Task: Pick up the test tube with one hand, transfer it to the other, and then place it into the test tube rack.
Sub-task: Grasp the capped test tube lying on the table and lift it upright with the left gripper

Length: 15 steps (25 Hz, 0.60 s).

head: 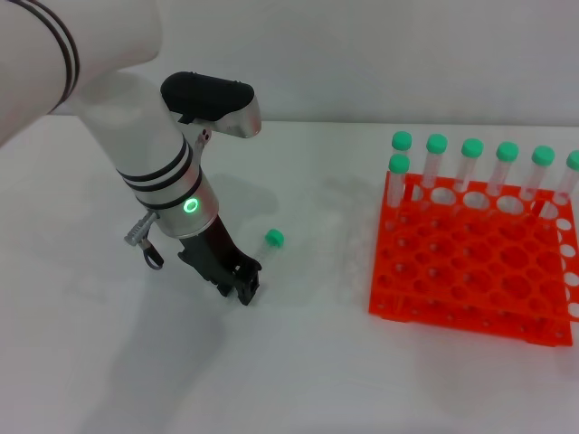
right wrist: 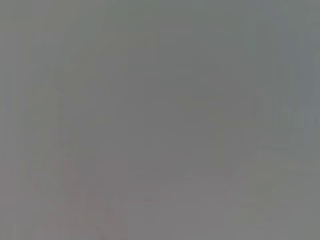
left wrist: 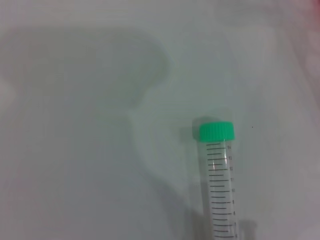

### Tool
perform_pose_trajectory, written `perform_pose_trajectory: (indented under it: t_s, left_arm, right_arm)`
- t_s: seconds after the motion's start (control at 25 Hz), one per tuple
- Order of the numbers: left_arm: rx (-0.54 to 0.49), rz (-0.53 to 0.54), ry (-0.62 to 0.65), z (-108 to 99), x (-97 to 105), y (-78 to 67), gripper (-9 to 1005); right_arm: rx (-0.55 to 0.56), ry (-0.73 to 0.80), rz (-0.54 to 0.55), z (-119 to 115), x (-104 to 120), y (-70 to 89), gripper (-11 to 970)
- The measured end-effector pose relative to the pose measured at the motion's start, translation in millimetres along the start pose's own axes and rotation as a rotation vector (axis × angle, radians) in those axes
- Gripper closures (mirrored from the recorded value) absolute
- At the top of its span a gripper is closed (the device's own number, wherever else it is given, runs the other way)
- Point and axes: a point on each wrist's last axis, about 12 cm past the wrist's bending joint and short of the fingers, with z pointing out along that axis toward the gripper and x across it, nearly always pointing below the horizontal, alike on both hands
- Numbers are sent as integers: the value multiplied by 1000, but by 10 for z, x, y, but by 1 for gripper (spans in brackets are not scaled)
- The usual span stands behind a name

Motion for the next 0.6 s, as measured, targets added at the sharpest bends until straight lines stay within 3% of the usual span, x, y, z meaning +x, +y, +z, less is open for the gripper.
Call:
perform_pose_trajectory:
  t_s: [0.6]
  left_arm:
    - [-12,3,-14,-2,-11,26,769]
  right_arm:
    - [4,0,-1,-34,5,-17,106]
